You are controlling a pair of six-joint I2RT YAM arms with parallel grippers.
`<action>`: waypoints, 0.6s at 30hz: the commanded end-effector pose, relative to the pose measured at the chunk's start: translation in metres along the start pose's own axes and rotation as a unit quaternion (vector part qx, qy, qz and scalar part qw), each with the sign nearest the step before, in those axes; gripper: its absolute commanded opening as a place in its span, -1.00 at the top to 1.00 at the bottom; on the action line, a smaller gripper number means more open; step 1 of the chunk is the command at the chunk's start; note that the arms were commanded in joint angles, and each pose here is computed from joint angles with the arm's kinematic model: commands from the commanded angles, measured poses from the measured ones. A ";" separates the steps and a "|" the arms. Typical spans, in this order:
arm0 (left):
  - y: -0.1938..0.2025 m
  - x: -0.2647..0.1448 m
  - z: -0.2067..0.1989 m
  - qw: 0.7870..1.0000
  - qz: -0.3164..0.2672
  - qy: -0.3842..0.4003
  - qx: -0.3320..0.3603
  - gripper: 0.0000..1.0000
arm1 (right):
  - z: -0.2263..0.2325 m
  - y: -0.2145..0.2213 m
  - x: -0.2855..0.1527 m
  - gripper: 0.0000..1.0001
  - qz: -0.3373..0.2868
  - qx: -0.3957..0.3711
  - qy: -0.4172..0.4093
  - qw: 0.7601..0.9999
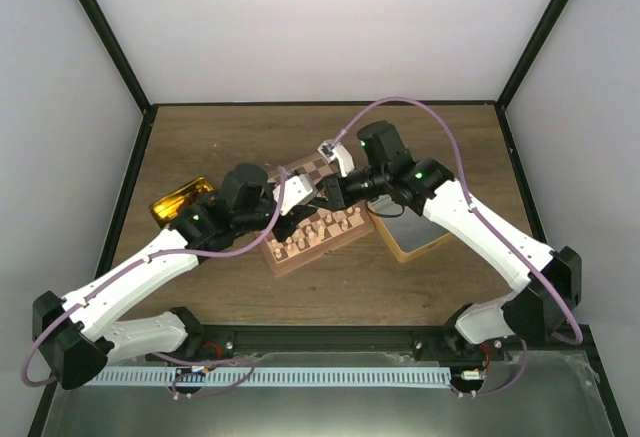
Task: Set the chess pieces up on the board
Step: Place the chess piece on the chessboard.
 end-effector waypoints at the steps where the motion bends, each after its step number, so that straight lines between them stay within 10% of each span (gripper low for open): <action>1: -0.015 -0.006 0.005 0.999 -0.015 -0.023 0.032 0.87 | 0.000 0.009 0.006 0.60 0.046 0.026 -0.014 0.999; 12: -0.015 -0.008 0.009 0.998 -0.032 -0.051 0.025 0.85 | -0.007 0.022 0.012 0.33 0.052 0.089 -0.028 0.994; 18: -0.013 -0.006 0.009 0.998 -0.031 -0.052 0.025 0.85 | -0.005 0.020 0.014 0.61 0.059 0.095 -0.039 0.993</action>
Point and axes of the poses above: each gripper's point midway between its finger pads, its own x axis out along the fingers, its own z axis along the line the jaws close on, y = z × x, the point moved 7 cm from there along -x, back along the fingers, and after that the axes turned 1 degree about x, right-handed, at the moved point
